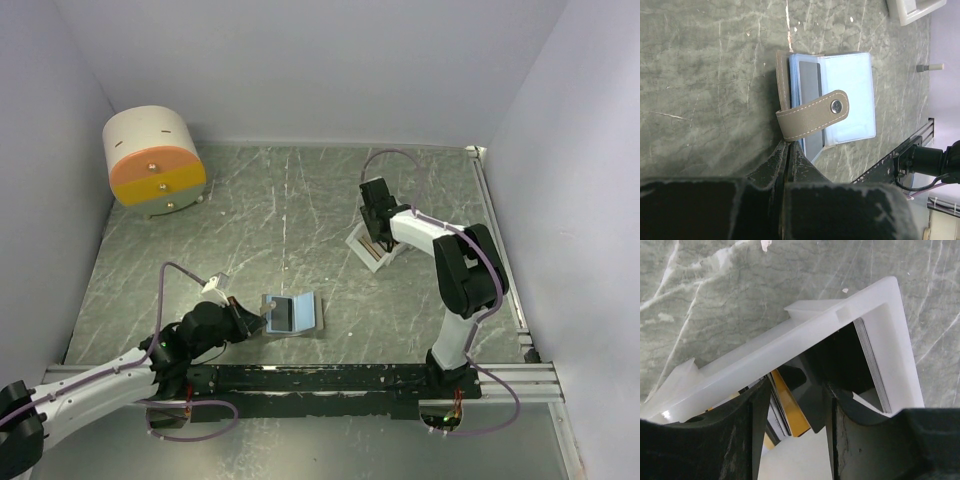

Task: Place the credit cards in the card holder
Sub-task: Pick up the credit card from the storage box.

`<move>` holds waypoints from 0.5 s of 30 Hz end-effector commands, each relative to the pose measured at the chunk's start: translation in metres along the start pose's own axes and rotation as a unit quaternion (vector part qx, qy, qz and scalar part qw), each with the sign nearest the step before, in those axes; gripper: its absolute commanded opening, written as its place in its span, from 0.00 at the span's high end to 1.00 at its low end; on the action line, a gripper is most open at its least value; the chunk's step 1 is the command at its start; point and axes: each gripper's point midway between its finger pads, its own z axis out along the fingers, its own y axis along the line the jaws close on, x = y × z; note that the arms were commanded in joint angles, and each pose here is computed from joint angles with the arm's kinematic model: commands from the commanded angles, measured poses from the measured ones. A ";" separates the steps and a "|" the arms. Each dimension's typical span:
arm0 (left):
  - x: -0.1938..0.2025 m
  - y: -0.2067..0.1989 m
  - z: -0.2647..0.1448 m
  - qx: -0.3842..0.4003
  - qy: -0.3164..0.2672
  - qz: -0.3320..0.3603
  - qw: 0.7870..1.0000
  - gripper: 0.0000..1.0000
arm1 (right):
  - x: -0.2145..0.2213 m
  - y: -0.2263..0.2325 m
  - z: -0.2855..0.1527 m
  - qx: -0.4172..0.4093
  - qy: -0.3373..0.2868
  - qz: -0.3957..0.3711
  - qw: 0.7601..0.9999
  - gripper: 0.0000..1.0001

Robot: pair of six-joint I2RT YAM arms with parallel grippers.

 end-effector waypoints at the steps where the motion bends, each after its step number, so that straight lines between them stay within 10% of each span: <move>1: -0.002 -0.007 -0.002 0.009 0.000 0.005 1.000 0.93 | -0.003 0.001 0.012 -0.022 -0.010 0.013 1.000 0.54; 15: -0.001 -0.007 -0.001 0.011 0.002 0.001 1.000 0.93 | -0.003 0.008 -0.001 -0.058 -0.008 0.015 0.998 0.76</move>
